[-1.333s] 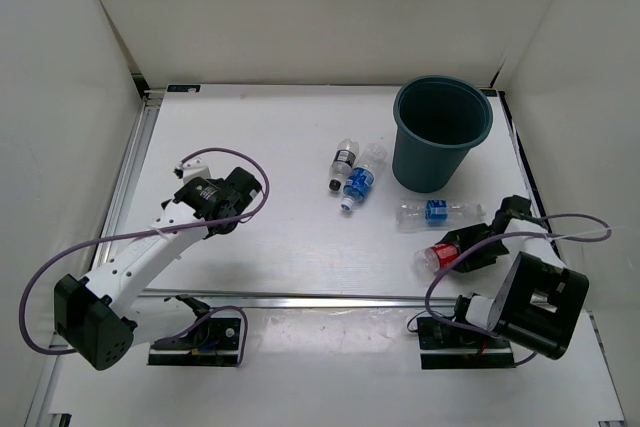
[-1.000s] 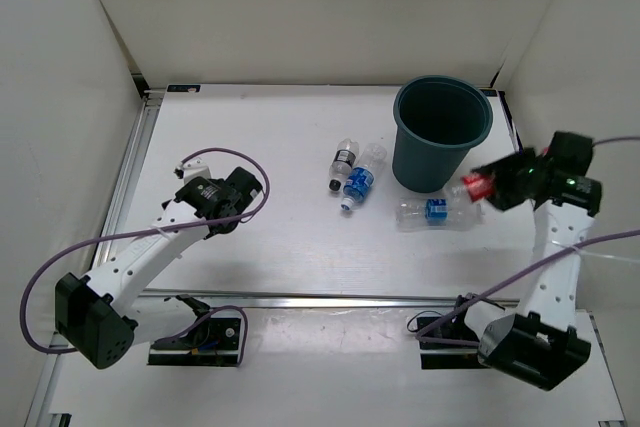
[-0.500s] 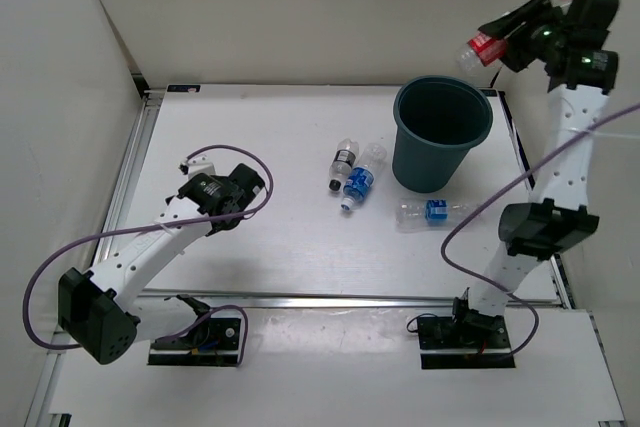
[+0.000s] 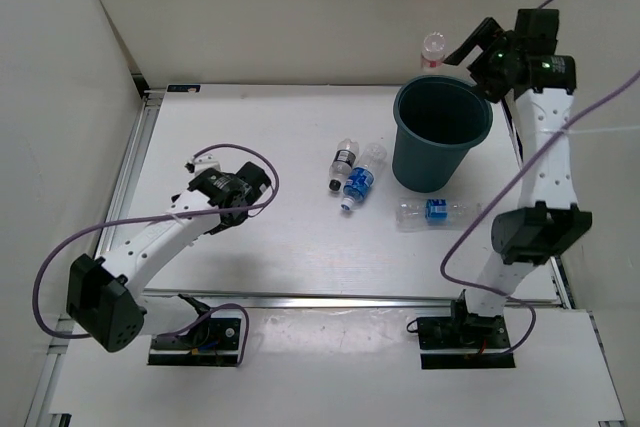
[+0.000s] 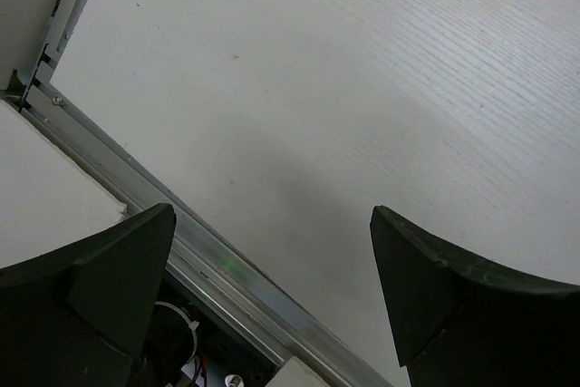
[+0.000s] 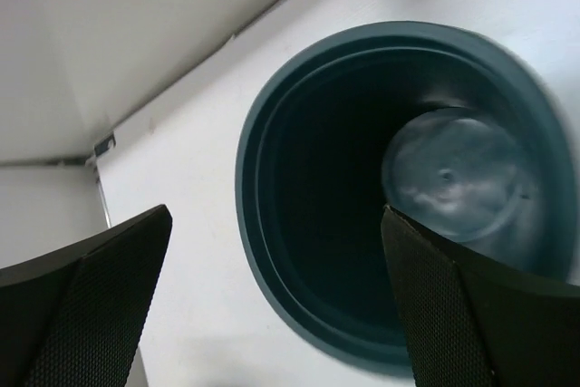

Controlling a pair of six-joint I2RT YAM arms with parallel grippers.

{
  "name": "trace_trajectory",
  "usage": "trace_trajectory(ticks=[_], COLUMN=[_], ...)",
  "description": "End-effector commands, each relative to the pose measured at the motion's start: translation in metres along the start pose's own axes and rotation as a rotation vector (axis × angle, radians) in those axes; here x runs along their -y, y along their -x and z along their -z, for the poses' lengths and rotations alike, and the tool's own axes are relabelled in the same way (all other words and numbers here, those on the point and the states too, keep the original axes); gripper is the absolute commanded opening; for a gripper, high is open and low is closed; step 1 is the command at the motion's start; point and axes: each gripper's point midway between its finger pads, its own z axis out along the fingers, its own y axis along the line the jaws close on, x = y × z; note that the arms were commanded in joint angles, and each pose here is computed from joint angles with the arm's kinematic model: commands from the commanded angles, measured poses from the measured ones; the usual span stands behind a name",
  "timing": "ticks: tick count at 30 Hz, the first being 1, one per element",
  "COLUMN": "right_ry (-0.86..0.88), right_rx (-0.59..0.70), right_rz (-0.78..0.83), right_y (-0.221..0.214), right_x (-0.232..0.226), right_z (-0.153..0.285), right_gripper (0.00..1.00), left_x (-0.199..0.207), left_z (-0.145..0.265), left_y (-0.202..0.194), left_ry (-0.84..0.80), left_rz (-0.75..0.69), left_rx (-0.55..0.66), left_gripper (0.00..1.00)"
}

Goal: Put the plastic bottles in the bin

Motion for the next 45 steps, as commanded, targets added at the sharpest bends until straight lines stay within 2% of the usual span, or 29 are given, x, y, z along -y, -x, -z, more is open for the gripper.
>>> trace_trajectory(ticks=[1,5,7,14,19,35,41,45], right_ry=[-0.122,-0.145,-0.173,-0.187,-0.187,-0.197,-0.239,-0.252], right_rx=[0.221,0.239,0.213,0.097,0.085,0.099,0.113,0.072], right_rz=[-0.021,-0.118,-0.194,-0.329,-0.377,-0.390,-0.577,-0.685], right_y=[0.034,0.027,0.018,-0.019,-0.019,-0.013,0.008,0.013], right_x=[0.026,0.070,0.097,0.125,0.130,0.136,0.185,0.213], right_z=[0.075,0.103,0.103,0.085,0.083,0.084,0.079,0.049], right_gripper=[1.00,1.00,1.00,1.00,1.00,1.00,1.00,1.00], left_x=[0.011,0.021,0.024,0.038,0.035,0.027,0.019,0.021], left_z=[0.002,0.003,0.002,0.005,0.005,0.003,0.002,0.001], left_y=[0.007,0.014,0.014,0.022,0.022,0.013,0.008,0.004], left_ry=[-0.003,-0.003,-0.004,-0.024,-0.021,-0.015,-0.007,-0.010], left_rz=[0.011,0.011,-0.002,-0.005,0.007,0.026,0.026,0.044], left_rx=[0.003,0.003,0.004,0.014,0.022,0.009,0.005,-0.004], left_gripper=[1.00,1.00,1.00,1.00,1.00,1.00,1.00,1.00])
